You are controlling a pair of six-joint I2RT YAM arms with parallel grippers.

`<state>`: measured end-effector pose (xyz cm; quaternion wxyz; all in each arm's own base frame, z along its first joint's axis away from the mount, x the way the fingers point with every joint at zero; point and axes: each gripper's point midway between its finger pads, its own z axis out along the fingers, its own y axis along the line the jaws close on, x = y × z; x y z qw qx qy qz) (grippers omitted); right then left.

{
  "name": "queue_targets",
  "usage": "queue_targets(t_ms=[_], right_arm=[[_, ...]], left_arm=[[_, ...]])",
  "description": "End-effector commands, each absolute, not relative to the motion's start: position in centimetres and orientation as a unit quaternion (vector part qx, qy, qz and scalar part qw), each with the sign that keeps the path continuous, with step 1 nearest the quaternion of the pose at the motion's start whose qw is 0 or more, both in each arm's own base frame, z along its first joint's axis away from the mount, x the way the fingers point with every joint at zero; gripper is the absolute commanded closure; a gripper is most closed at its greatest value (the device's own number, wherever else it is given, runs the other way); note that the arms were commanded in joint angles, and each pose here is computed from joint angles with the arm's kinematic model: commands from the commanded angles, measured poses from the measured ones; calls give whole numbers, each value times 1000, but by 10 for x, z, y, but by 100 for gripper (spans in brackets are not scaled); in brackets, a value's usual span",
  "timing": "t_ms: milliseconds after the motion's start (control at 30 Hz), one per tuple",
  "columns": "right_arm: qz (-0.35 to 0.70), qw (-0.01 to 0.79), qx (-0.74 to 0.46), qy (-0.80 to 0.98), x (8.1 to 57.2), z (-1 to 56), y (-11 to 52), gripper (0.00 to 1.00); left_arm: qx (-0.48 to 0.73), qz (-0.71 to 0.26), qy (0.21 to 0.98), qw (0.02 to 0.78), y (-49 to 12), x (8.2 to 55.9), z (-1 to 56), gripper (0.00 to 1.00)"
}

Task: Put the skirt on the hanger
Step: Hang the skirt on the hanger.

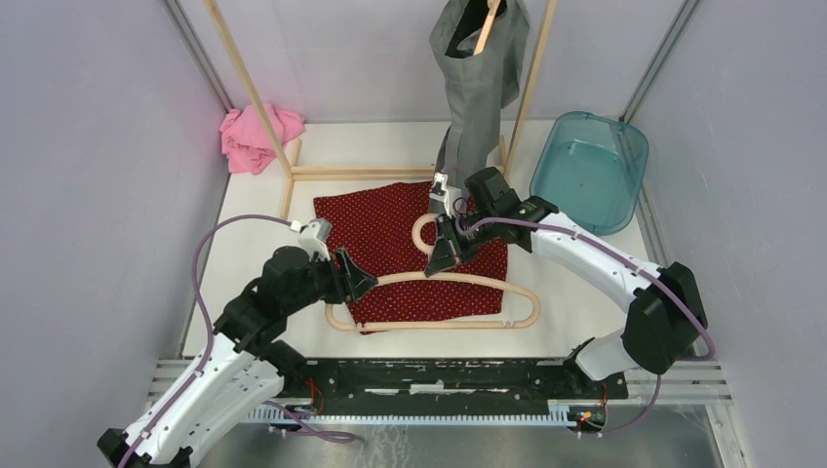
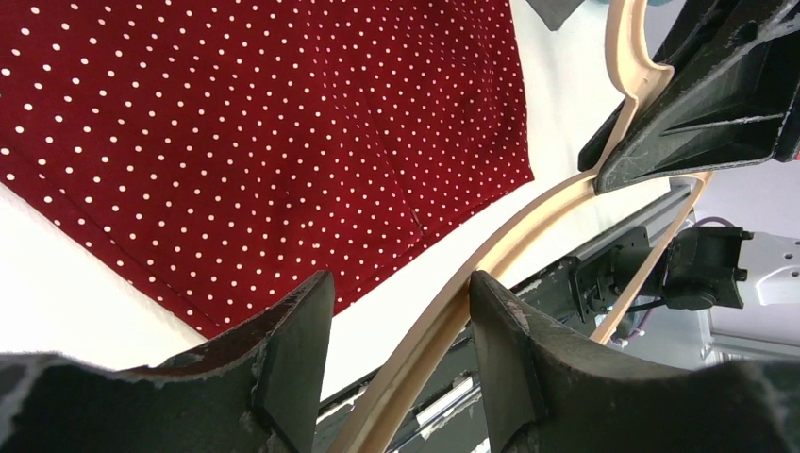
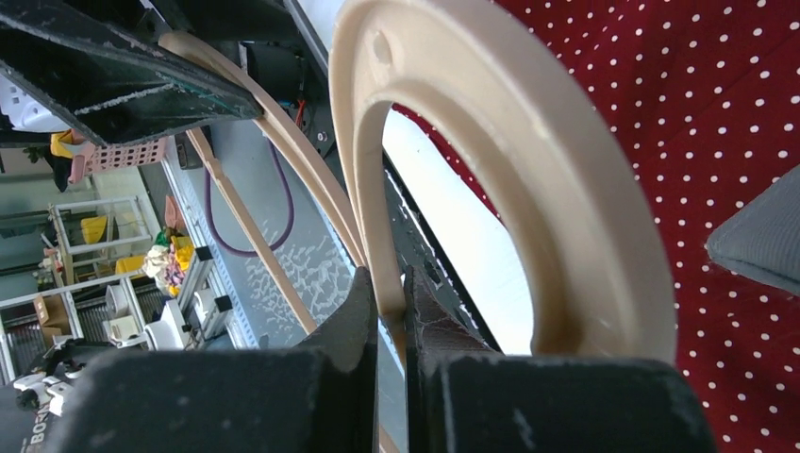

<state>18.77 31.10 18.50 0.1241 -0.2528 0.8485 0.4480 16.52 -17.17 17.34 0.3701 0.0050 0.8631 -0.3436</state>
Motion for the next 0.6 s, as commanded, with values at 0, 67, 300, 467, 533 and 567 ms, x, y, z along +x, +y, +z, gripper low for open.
queue_targets(t_ms=[0, 67, 300, 467, 533, 567], right_arm=[[474, 191, -254, 821, 221, 220, 340, 99], [478, 186, -256, 820, 225, 219, 346, 99], [475, 188, -256, 820, 236, 218, 353, 99], [481, 200, -253, 815, 241, 224, 358, 99], [485, 206, -252, 811, 243, 227, 359, 99], [487, 209, -252, 810, 243, 229, 360, 99]], left_arm=[[20, -383, 843, 378, -188, 167, 195, 39], [21, -384, 842, 379, -188, 168, 195, 39], [27, -390, 841, 375, -191, 167, 193, 38], [29, -390, 841, 375, -191, 167, 193, 38], [30, -389, 841, 374, -191, 167, 194, 38], [30, -388, 842, 374, -191, 166, 194, 38]])
